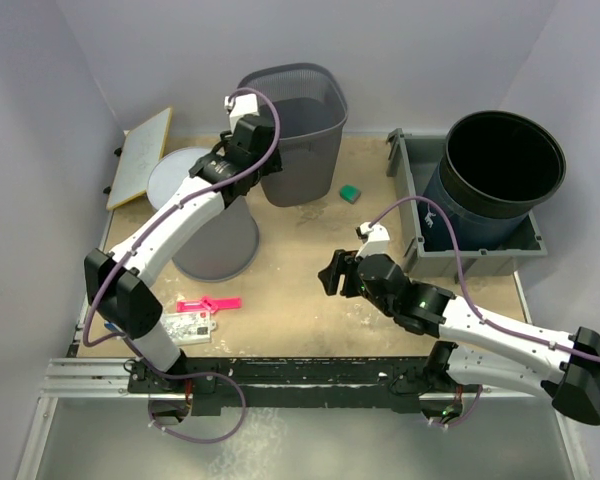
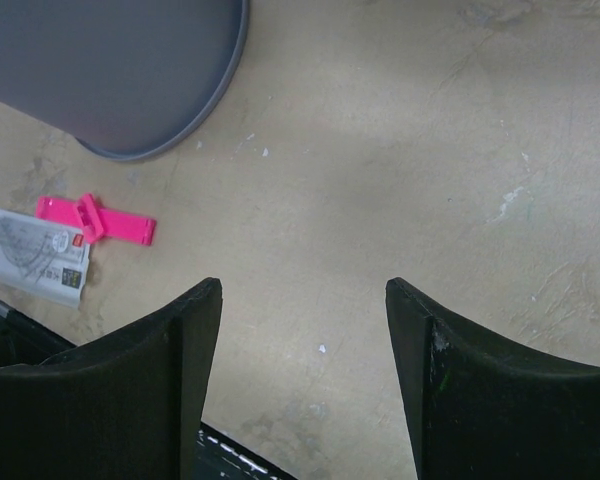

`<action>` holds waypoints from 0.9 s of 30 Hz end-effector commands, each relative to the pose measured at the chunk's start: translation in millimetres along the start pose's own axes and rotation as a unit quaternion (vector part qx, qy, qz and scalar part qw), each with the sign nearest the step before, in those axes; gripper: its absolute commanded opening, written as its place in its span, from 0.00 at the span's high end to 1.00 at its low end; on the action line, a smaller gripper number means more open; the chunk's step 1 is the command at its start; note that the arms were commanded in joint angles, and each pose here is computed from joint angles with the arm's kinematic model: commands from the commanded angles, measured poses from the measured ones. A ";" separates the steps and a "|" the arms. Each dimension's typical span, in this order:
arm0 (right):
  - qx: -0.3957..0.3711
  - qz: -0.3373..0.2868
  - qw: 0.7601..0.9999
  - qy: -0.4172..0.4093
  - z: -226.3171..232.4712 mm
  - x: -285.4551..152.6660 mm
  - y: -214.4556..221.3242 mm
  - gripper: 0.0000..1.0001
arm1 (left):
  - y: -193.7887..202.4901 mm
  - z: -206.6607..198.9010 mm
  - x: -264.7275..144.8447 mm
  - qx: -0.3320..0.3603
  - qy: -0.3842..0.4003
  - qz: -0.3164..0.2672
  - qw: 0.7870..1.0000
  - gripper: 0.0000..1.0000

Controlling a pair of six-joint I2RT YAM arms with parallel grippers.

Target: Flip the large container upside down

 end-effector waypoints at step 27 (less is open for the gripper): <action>0.013 -0.008 1.000 0.024 -4.3 2.0 1.1 0.30 | -93.7 35.0 -1.0 -0.087 -0.013 -0.096 0.992 0.42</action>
Point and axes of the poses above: each gripper's point midway between its finger pads, its own x axis out along the fingers, its own z axis along the line the jaws close on, y = z × x, the point moved 8 cm from there along -x, back along the fingers, and after that the axes turned 4 degrees about x, right-handed, at the moved point
